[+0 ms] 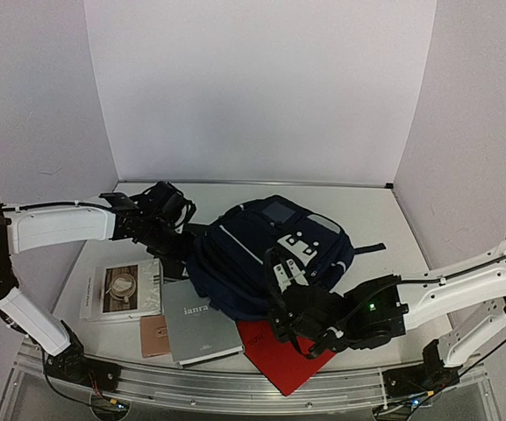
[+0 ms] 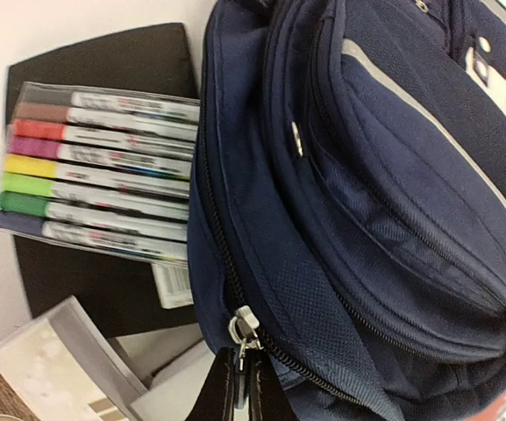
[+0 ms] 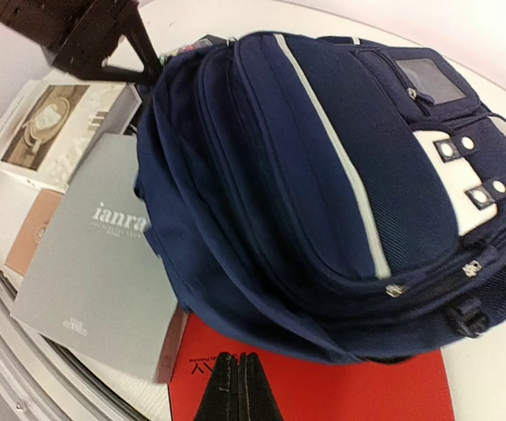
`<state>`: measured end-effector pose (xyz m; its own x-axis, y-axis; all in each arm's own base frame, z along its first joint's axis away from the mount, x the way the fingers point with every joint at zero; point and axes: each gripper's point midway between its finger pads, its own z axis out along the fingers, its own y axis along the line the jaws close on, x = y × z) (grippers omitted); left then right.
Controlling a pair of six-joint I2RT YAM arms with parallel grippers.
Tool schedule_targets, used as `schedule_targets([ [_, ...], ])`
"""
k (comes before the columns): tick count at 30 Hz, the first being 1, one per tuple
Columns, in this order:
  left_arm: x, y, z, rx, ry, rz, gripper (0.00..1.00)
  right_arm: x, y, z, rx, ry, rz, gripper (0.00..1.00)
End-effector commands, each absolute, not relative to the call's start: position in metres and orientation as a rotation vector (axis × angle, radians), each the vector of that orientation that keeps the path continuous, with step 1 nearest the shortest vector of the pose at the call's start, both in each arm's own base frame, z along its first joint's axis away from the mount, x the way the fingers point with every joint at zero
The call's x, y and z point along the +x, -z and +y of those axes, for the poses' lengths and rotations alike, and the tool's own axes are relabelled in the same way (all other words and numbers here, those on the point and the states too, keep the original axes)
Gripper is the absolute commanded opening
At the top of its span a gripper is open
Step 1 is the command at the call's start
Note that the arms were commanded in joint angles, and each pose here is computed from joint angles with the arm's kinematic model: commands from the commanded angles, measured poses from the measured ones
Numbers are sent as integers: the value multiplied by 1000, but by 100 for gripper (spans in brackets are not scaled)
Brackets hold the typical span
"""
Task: Pack the student bag
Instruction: Unzip the student bag at the center of the board.
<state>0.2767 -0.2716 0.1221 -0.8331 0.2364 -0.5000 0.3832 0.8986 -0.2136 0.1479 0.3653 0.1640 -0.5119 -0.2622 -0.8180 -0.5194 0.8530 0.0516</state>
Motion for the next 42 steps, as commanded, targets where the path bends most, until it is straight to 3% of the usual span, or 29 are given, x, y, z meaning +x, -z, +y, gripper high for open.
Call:
schedule_targets([
  [1, 285, -136, -256, 523, 282, 2518, 0, 150, -171, 356, -569, -300, 2120, 0],
  [3, 277, -142, -268, 580, 393, 2500, 0, 152, -176, 361, -568, -305, 2111, 1],
  [7, 255, -156, -288, 678, 620, 2447, 0, 157, -187, 379, -563, -320, 2098, 28],
  [14, 229, -182, -307, 757, 883, 2376, 0, 185, -178, 406, -649, -432, 2151, 56],
  [19, 226, -181, -310, 761, 911, 2390, 0, 194, -179, 429, -754, -464, 2124, 69],
  [23, 226, -179, -312, 763, 919, 2398, 0, 203, -181, 444, -797, -474, 2105, 71],
  [28, 225, -178, -313, 768, 928, 2402, 0, 219, -168, 454, -825, -430, 2108, 62],
  [36, 228, -176, -307, 753, 875, 2405, 0, 225, -172, 462, -831, -414, 2087, 1],
  [42, 256, -166, -280, 617, 678, 2438, 0, 210, -173, 440, -830, -453, 2110, 0],
])
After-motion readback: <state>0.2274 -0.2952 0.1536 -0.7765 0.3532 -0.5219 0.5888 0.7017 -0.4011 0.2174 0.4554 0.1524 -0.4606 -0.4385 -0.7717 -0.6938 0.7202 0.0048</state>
